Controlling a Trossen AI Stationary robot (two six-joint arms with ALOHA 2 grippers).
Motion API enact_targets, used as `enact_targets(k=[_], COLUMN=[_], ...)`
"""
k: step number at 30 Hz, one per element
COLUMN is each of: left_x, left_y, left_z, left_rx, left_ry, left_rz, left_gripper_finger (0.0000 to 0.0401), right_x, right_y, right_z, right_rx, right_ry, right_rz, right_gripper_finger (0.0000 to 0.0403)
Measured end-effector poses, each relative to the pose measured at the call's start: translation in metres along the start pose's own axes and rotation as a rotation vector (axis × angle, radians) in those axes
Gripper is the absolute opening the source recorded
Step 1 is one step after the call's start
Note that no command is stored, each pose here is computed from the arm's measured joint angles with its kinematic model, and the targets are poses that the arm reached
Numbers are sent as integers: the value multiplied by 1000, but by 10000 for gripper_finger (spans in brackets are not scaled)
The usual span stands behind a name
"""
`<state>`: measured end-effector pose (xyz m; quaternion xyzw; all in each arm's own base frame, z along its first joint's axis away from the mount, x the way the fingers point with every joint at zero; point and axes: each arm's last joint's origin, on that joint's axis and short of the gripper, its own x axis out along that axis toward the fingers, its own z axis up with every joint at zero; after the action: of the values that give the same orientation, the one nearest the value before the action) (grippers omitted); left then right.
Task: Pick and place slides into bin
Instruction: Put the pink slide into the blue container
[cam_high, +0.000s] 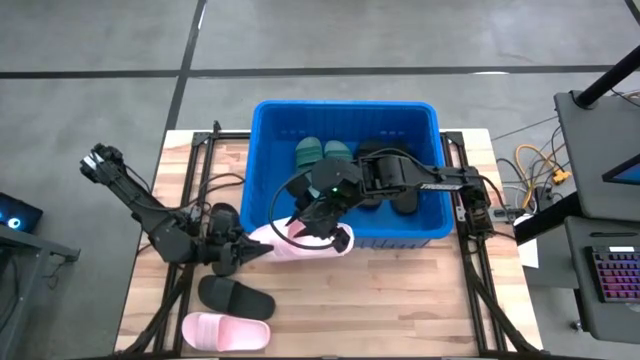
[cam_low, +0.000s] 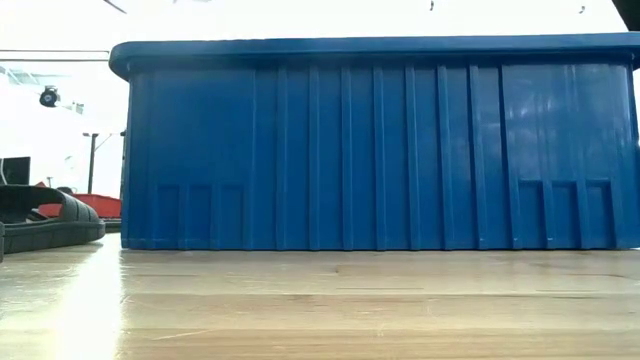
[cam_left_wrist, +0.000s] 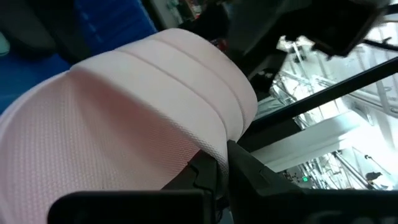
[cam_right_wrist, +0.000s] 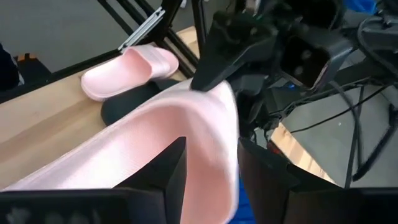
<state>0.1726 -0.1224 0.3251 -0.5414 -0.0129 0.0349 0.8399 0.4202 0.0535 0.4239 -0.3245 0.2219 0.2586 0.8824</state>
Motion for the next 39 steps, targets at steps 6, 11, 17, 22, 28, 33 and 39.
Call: enact_targets(k=[6, 11, 17, 22, 28, 33, 39], left_x=[5, 12, 12, 10, 9, 9, -1], left_y=[-7, -7, -7, -8, -8, -9, -12], left_z=[4, 4, 7, 11, 13, 18, 36], left_rx=[58, 71, 88, 99, 143, 228, 316], left_ry=[8, 4, -11, -25, -53, -92, -176], left_rz=[-40, -29, -27, -28, -20, -9, 8], left_gripper_finger=[0, 0, 0, 0, 10, 75, 184], right_x=[0, 1, 0, 0, -5, -22, -59], right_y=[0, -1, -2, -3, -6, -5, -16], right_z=[0, 0, -1, -2, -2, -2, -4], right_rx=[4, 16, -65, -124, -110, -116, -69], right_ry=[5, 5, 31, 92, 96, 180, 182], right_rz=[0, -21, -45, -108, -132, -179, -261], right_gripper_finger=[127, 114, 49, 13, 10, 10, 9])
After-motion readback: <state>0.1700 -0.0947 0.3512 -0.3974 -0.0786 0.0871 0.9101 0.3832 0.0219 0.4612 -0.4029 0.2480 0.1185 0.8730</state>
